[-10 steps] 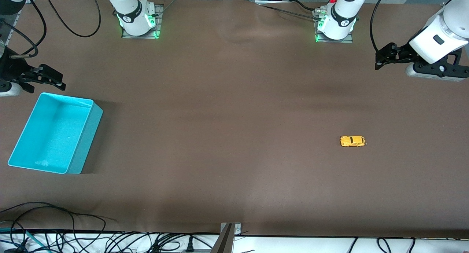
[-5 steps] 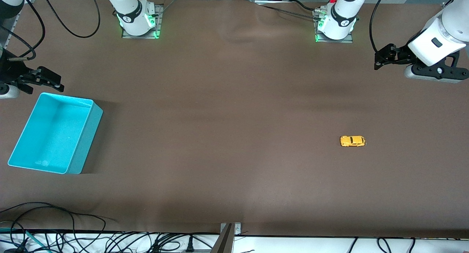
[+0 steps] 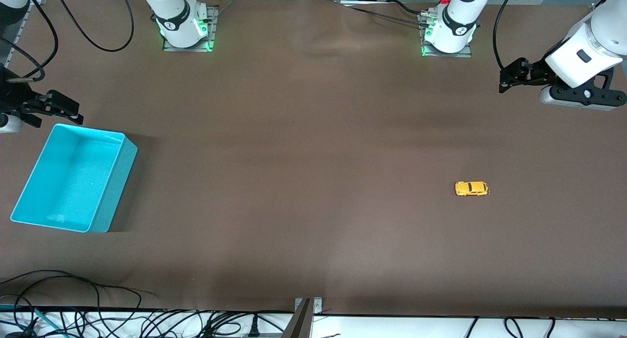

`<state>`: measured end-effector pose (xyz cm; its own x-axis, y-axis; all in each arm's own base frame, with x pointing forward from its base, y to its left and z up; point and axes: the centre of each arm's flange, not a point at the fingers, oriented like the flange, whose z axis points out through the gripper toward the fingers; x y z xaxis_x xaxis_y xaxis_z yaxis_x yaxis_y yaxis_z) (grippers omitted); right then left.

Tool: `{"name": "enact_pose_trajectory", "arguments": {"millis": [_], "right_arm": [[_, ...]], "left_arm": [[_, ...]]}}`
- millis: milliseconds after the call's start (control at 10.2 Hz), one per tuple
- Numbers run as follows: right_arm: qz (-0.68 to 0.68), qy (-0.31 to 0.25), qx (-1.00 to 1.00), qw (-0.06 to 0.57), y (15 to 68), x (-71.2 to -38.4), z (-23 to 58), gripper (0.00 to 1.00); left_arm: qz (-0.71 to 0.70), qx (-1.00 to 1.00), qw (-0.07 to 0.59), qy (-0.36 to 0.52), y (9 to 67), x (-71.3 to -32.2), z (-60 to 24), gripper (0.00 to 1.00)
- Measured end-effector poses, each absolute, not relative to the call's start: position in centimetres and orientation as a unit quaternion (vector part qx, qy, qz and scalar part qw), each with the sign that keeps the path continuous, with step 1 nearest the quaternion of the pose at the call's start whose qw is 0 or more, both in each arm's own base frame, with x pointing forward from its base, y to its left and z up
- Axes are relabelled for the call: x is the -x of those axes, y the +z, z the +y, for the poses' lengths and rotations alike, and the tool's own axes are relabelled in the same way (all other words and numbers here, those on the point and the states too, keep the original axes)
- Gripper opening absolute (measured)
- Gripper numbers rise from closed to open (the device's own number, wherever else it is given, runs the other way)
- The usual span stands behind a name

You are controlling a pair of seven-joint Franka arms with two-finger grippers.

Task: Wind up and store yellow beetle car

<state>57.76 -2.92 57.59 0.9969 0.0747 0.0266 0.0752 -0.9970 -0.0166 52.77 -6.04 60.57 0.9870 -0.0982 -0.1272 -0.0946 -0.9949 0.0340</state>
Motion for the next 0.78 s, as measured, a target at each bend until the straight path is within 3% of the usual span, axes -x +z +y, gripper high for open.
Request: {"name": "enact_pose_trajectory", "arguments": {"millis": [783], "right_arm": [[-0.076, -0.009, 0.997, -0.030, 57.7, -57.9, 0.0, 1.00]], "left_arm": [[-0.023, -0.997, 0.016, -0.067, 60.5, -52.9, -3.5, 1.00]]}}
